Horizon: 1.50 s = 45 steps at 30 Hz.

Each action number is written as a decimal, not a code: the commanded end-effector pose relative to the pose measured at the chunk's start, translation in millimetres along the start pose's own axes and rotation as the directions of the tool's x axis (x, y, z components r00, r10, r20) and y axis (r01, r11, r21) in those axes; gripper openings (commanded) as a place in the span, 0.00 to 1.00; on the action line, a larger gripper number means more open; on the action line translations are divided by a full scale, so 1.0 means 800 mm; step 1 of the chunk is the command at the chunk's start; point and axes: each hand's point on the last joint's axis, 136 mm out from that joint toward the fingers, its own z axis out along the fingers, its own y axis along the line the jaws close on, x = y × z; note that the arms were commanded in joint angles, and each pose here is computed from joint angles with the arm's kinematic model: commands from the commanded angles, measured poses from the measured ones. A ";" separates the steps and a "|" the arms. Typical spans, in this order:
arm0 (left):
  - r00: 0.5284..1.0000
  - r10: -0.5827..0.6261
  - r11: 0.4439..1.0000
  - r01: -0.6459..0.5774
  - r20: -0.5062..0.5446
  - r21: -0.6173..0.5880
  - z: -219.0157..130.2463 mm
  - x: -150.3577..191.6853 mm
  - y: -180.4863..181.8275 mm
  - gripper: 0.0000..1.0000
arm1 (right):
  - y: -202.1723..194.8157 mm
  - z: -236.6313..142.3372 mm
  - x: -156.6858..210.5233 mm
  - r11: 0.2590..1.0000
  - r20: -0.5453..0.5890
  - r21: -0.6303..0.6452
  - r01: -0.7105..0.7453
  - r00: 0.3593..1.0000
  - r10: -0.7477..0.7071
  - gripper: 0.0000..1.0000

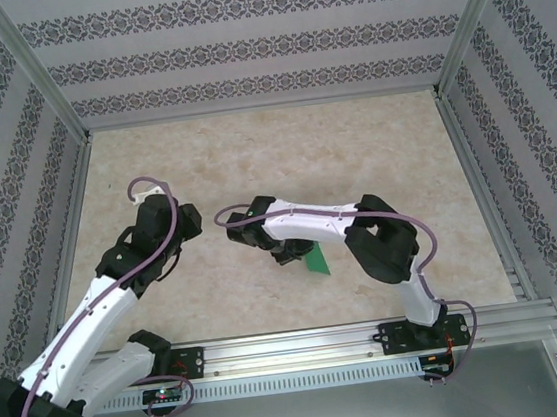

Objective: Fold a paper plane with a square sheet of paper (pick it up from the middle)
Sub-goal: Turn over the paper at the center of the table, then third fold the triangle at the center of the table.

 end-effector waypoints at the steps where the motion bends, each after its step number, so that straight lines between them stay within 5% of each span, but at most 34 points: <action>1: 0.999 -0.008 0.997 0.011 0.033 -0.081 -0.009 0.001 0.028 0.29 | 0.066 -0.014 -0.018 0.973 0.006 -0.232 -0.007 1.000 0.008 0.18; 3: 1.000 -0.002 0.998 0.004 0.031 -0.067 -0.010 0.002 0.026 0.30 | 0.090 -0.029 -0.028 0.934 0.032 -0.358 -0.015 0.999 0.029 0.32; 6: 1.000 0.008 0.999 -0.008 0.008 -0.031 -0.007 0.006 0.017 0.31 | 0.107 -0.061 -0.038 0.833 0.076 -0.553 -0.029 0.994 0.085 0.37; 10: 0.998 0.026 0.997 -0.022 -0.058 0.074 0.007 0.017 -0.014 0.32 | 0.077 -0.097 -0.047 0.679 0.120 -0.731 -0.072 0.966 0.231 0.52; 15: 0.963 0.087 0.949 -0.003 -0.253 0.314 0.043 0.063 -0.083 0.29 | -0.004 -0.074 -0.041 0.611 0.132 -0.771 -0.181 0.893 0.431 0.54; 22: 0.840 0.244 0.917 -0.037 -0.485 0.397 0.091 0.150 -0.141 0.19 | -0.048 -0.034 -0.036 0.476 0.072 -0.852 -0.219 0.851 0.520 0.62; 30: 0.753 0.295 0.921 -0.059 -0.588 0.385 0.124 0.209 -0.162 0.13 | -0.026 -0.002 -0.048 0.457 0.016 -0.867 -0.199 0.905 0.425 0.52; 35: 0.742 0.307 0.918 -0.065 -0.596 0.391 0.123 0.216 -0.161 0.13 | -0.009 0.026 -0.052 0.431 -0.036 -0.874 -0.222 0.917 0.398 0.36; 39: 0.722 0.366 0.905 -0.129 -0.588 0.405 0.120 0.226 -0.157 0.17 | 0.002 0.048 -0.049 0.408 -0.097 -0.870 -0.278 0.906 0.411 0.21; 45: 0.677 0.515 0.841 -0.281 -0.525 0.463 0.104 0.243 -0.157 0.30 | 0.015 0.058 -0.043 0.366 -0.158 -0.858 -0.361 0.863 0.479 0.17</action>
